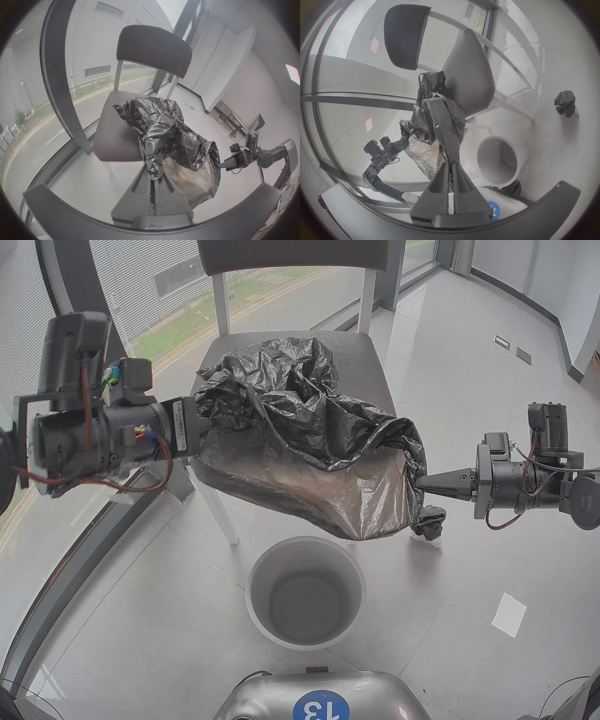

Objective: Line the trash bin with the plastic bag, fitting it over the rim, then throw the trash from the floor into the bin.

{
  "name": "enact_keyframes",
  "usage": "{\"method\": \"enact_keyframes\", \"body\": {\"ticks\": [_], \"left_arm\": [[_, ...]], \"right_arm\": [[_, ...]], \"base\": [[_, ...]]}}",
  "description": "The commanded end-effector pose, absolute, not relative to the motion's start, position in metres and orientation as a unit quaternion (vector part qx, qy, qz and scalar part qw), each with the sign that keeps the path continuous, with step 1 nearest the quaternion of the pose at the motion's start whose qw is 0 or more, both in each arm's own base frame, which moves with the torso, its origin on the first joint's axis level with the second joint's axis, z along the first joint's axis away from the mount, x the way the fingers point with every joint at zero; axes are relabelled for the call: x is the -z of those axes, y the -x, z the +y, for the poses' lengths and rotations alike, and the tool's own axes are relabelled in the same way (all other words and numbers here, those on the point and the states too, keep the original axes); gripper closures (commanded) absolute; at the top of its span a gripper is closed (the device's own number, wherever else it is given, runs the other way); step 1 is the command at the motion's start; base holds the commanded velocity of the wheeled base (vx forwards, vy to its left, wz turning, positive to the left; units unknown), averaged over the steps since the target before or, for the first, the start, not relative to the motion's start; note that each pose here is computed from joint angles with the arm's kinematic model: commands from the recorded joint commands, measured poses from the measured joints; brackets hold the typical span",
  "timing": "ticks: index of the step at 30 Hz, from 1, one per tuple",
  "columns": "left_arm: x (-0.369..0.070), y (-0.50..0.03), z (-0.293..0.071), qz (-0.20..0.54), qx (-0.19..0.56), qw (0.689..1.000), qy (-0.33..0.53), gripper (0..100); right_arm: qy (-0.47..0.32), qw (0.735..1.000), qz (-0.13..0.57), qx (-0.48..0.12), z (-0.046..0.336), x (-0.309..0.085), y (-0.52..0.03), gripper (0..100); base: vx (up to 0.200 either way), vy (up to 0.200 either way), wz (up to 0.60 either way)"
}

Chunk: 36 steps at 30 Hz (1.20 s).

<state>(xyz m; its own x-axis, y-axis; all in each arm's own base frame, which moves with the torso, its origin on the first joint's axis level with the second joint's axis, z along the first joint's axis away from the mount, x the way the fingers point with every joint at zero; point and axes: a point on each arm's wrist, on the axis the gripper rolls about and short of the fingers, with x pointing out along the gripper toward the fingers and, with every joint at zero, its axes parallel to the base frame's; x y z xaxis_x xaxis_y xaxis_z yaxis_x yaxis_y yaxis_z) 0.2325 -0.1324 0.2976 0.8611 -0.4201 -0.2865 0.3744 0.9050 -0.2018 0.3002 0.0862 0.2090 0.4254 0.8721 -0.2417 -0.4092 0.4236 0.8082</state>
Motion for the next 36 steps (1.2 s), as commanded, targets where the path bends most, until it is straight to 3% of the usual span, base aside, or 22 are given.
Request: {"method": "enact_keyframes", "body": {"ticks": [1, 13, 19, 36], "left_arm": [[-0.288, -0.182, -0.102, 0.176, 0.203, 0.961, 0.062, 100], [-0.263, -0.106, -0.060, 0.196, 0.208, 0.957, 0.056, 100], [-0.262, -0.062, -0.046, 0.216, 0.265, 0.939, 0.047, 100], [-0.258, -0.057, -0.063, 0.255, 0.340, 0.905, 0.016, 100]], "right_arm": [[-0.327, 0.751, 0.364, -0.444, 0.108, -0.217, -0.276, 100], [-0.305, 0.708, 0.423, -0.476, 0.126, -0.209, -0.217, 100], [-0.301, 0.697, 0.443, -0.476, 0.120, -0.197, -0.193, 100], [-0.309, 0.686, 0.484, -0.446, 0.100, -0.189, -0.159, 100]], "base": [[0.000, 0.000, 0.00], [0.000, 0.000, 0.00], [0.000, 0.000, 0.00], [0.000, 0.000, 0.00]]}}
